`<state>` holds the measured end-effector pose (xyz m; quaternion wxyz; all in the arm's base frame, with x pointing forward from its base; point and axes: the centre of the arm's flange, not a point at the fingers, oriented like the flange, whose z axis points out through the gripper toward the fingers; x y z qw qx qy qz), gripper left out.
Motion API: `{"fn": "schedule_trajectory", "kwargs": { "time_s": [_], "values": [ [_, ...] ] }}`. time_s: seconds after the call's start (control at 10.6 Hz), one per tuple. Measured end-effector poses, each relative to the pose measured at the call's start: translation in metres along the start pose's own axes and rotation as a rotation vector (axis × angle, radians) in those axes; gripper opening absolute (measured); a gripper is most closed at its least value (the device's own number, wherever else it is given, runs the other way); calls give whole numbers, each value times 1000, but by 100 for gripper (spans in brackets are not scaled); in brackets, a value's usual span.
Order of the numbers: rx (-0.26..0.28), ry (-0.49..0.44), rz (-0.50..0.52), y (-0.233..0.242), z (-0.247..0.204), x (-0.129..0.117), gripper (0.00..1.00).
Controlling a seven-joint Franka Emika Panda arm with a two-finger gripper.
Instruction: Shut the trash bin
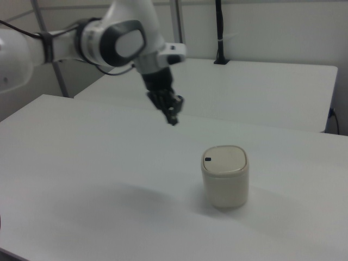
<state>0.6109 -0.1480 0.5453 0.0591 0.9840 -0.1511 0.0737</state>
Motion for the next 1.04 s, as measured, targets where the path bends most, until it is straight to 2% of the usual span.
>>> {"fn": "schedule_trajectory", "kwargs": {
  "time_s": [0.28,0.56,0.75,1.04],
  "values": [
    [42,-93,-137,-88,-25,-33,55],
    [63,-127,-216,-125,-44,-56,99],
    [75,-129,-267,-130,-56,-64,100],
    [122,-154,-266,-133,-50,-69,100]
  ]
}}
